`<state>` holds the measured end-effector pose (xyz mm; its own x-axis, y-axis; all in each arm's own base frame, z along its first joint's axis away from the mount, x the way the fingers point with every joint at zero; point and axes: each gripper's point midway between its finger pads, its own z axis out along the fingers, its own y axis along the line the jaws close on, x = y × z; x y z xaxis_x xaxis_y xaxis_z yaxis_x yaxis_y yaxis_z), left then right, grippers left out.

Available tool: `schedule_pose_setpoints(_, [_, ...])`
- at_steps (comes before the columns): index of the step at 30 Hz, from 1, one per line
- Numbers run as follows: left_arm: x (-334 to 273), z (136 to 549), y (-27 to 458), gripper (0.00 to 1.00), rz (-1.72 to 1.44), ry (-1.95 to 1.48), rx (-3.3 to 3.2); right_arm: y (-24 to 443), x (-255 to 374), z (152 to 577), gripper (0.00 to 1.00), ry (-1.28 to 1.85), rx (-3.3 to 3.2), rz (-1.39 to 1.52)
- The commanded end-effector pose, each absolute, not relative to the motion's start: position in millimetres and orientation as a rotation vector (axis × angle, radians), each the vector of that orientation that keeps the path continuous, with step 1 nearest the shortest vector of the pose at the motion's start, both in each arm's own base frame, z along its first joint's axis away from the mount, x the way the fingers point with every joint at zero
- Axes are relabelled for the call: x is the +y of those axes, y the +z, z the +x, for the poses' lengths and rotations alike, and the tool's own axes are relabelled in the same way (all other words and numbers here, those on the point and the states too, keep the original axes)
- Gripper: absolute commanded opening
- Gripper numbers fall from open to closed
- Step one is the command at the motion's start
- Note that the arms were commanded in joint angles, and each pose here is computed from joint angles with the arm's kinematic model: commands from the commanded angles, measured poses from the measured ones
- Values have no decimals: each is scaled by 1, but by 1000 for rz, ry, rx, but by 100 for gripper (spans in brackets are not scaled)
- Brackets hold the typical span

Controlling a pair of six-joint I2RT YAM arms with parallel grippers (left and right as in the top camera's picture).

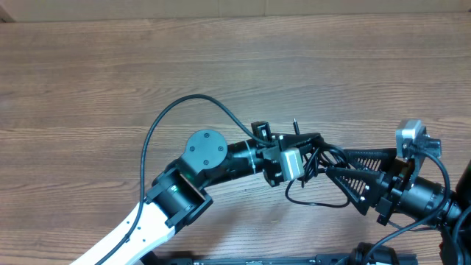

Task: Untangle cables

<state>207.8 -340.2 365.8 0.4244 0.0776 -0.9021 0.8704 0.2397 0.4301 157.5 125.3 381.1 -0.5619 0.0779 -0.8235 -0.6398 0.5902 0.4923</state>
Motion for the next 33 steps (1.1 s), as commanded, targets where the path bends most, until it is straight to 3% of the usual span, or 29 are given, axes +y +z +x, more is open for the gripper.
schedule_pose_setpoints(1, [-347, 210, 376, 4, 1171, -763, 1014, 390, 127, 155, 45, 1029, 1916, -474])
schedule_pose_setpoints(5, [-348, 211, 382, 4, 1153, -766, 990, 389, 126, 155, 30, 1025, 1918, -472])
schedule_pose_setpoints(9, [-349, 209, 385, 4, 1152, -773, 974, 385, 122, 161, 6, 984, 1941, -447])
schedule_pose_setpoints(16, [-349, 209, 385, 4, 1144, -792, 988, 380, 114, 169, 4, 911, 1968, -414])
schedule_pose_setpoints(20, [-349, 209, 383, 60, 1148, -792, 999, 377, 105, 177, 4, 827, 1984, -382])
schedule_pose_setpoints(22, [-347, 209, 384, 100, 1143, -788, 1001, 376, 100, 182, 4, 785, 1990, -362])
schedule_pose_setpoints(28, [-315, 244, 392, 100, 799, -831, 1303, 390, 91, 197, 4, 685, 1917, -374])
schedule_pose_setpoints(33, [-276, 250, 394, 100, 621, -870, 1459, 410, 90, 205, 4, 632, 1819, -418])
